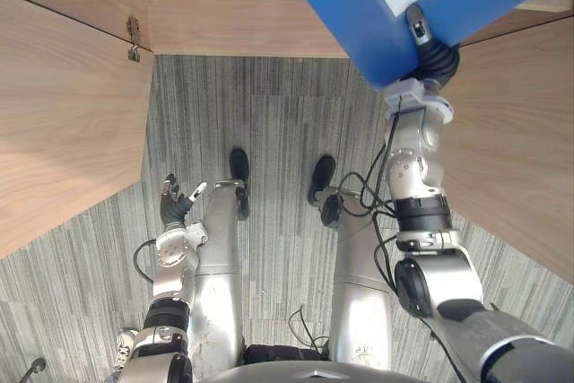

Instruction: Walk over to the cabinet, pick up the folder, carry it to the office cabinet, place the folder inside the office cabinet, then close the office cabinet door

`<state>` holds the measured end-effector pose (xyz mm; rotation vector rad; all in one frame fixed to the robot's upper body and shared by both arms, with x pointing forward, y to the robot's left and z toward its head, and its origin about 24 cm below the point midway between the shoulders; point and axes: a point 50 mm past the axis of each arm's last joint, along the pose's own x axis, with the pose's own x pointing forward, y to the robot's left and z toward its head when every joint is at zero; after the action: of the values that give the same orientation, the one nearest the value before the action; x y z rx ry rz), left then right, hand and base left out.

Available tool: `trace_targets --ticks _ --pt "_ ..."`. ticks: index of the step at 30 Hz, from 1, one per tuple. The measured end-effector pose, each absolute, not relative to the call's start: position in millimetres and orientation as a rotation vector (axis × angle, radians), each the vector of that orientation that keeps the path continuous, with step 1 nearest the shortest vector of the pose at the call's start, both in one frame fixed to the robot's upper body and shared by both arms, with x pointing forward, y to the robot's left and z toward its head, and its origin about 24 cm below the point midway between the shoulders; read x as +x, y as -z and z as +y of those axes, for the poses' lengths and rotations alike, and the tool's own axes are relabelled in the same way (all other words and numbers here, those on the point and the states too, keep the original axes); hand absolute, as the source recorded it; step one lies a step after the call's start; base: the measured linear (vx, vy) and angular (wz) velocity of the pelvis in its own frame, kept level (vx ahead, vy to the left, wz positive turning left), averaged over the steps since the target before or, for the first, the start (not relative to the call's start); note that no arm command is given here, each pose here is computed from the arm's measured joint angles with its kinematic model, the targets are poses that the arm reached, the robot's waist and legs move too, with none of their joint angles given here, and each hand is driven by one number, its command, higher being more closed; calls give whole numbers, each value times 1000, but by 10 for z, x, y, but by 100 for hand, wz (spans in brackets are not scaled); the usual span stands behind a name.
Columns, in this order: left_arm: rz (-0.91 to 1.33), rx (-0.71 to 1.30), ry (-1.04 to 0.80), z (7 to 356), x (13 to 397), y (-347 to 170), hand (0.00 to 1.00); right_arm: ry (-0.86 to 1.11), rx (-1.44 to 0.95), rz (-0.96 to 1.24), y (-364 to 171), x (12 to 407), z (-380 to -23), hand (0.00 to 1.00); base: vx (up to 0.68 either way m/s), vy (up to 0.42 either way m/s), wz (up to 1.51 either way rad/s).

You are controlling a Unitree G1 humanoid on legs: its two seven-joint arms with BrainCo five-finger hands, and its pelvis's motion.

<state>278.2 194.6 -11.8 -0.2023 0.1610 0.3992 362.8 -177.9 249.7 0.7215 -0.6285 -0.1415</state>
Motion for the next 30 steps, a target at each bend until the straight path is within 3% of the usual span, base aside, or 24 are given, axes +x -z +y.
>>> trace_targets --ticks 10,11,30 --pt "196 -241 -442 1932 2796 171 0 125 948 -572 -2920 3825 -1641 100 -24 -39 5" --pt "211 -239 -442 1924 2798 197 0 133 969 -566 -2942 3837 -1652 0 -28 -29 9" --pt "240 -267 -438 1756 2857 217 0 157 1120 -669 -3244 3707 -1779 0 -2 -5 3"
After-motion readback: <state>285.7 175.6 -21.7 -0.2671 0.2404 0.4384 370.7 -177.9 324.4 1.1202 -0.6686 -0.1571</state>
